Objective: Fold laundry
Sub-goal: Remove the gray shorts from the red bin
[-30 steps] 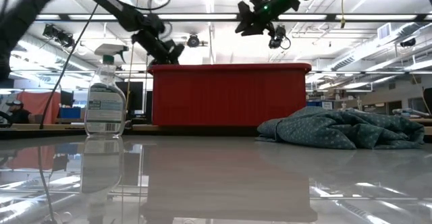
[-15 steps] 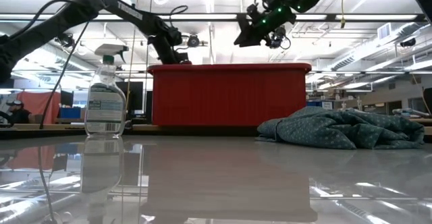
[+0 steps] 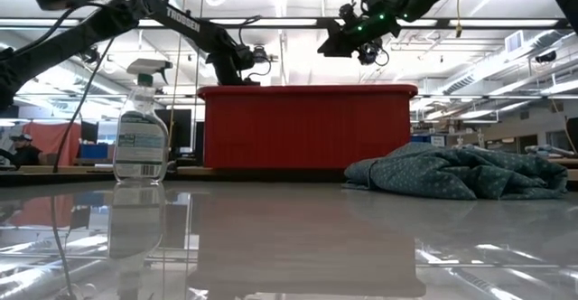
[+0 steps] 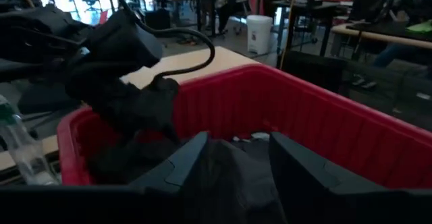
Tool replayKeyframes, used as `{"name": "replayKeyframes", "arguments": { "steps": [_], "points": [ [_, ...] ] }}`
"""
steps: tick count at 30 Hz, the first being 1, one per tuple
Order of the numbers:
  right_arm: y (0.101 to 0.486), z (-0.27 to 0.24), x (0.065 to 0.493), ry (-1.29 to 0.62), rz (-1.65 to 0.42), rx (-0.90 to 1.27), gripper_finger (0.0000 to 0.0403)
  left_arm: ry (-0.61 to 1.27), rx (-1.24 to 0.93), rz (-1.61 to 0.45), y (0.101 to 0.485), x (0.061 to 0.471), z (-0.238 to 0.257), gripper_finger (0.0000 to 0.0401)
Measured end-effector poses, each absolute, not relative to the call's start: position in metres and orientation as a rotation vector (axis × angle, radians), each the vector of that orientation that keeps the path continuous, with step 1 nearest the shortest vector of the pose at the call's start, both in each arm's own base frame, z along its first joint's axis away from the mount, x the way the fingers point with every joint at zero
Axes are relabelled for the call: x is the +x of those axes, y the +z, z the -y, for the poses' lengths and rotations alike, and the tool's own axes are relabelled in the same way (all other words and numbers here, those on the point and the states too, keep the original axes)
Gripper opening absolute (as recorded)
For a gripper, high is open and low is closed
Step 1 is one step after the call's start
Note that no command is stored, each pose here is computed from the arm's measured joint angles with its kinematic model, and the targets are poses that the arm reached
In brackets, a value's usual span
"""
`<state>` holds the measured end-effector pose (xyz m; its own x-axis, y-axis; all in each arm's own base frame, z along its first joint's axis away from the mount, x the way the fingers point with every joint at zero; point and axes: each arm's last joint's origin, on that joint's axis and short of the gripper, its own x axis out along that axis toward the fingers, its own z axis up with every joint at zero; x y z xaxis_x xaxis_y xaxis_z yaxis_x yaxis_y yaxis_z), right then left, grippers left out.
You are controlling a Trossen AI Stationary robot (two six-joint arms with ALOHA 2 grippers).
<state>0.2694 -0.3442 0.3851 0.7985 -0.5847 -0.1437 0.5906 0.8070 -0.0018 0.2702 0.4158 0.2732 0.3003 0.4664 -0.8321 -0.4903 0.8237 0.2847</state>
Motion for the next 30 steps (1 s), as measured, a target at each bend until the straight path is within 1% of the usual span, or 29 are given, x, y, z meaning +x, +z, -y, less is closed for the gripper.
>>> {"name": "replayKeyframes", "arguments": {
  "steps": [4, 9, 13, 17, 18, 24, 27, 30],
  "points": [
    [0.385, 0.344, 0.269, -0.627, -0.144, 0.048, 0.0162, 0.620, -0.024, -1.074, 0.267, 0.273, -0.419, 0.0202],
    [0.384, 0.342, 0.271, -0.583, -0.146, 0.054, 0.0162, 0.560, -0.110, -1.063, 0.252, 0.276, -0.419, 0.0152],
    [0.383, 0.341, 0.272, -0.575, -0.155, 0.061, 0.0162, 0.563, -0.125, -1.053, 0.250, 0.280, -0.419, 0.0098],
    [0.381, 0.341, 0.272, -0.571, -0.169, 0.072, 0.0162, 0.570, -0.114, -1.069, 0.249, 0.284, -0.416, 0.0024],
    [0.381, 0.340, 0.273, -0.570, -0.175, 0.076, 0.0162, 0.576, -0.104, -1.071, 0.250, 0.286, -0.415, 0.0013],
    [0.380, 0.340, 0.273, -0.569, -0.172, 0.108, 0.0162, 0.660, -0.001, -1.021, 0.280, 0.293, -0.405, 0.0003],
    [0.380, 0.339, 0.273, -0.564, -0.163, 0.143, 0.0162, 0.697, 0.070, -0.932, 0.310, 0.296, -0.395, 0.0002],
    [0.380, 0.339, 0.273, -0.543, -0.154, 0.172, 0.0162, 0.729, 0.144, -0.815, 0.349, 0.295, -0.379, 0.0001]
  ]
}}
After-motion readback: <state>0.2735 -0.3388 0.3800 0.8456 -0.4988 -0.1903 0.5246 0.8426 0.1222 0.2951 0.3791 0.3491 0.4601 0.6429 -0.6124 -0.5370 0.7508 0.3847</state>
